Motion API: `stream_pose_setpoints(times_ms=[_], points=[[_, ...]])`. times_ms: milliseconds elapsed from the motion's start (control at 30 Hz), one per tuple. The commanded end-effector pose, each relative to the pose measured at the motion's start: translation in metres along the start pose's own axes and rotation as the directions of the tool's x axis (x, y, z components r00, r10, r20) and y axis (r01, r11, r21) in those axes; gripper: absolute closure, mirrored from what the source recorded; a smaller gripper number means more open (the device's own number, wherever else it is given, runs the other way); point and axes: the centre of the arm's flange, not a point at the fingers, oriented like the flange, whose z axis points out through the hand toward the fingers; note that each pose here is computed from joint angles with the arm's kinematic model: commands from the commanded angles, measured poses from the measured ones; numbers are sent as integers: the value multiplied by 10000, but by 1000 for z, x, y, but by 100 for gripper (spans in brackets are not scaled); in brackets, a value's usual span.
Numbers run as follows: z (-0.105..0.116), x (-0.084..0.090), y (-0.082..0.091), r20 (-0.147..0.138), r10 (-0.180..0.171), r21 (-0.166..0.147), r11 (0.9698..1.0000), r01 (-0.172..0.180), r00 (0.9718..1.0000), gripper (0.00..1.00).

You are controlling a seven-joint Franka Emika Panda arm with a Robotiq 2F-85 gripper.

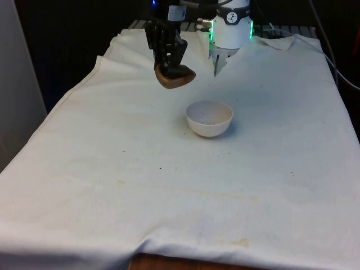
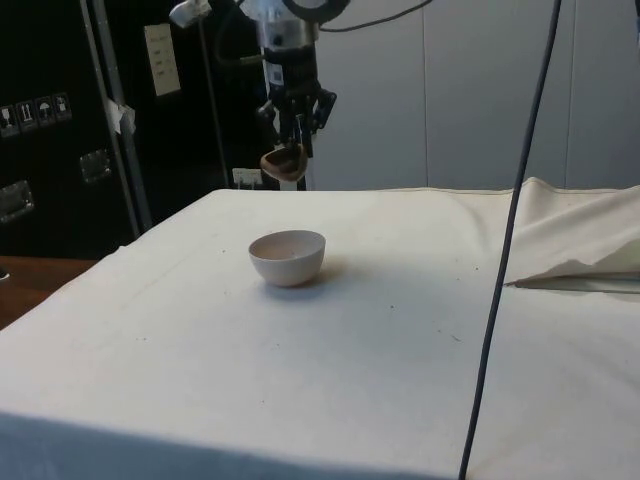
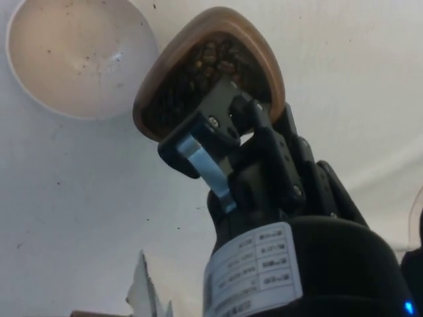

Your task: Pour the coffee beans from the cup into the bowl.

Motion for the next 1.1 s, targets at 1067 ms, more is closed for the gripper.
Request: stream_pose_setpoints(times_ms=[1067], points=[[-11,-44,-32,-1950,193,-217,9995,-240,9806,94]])
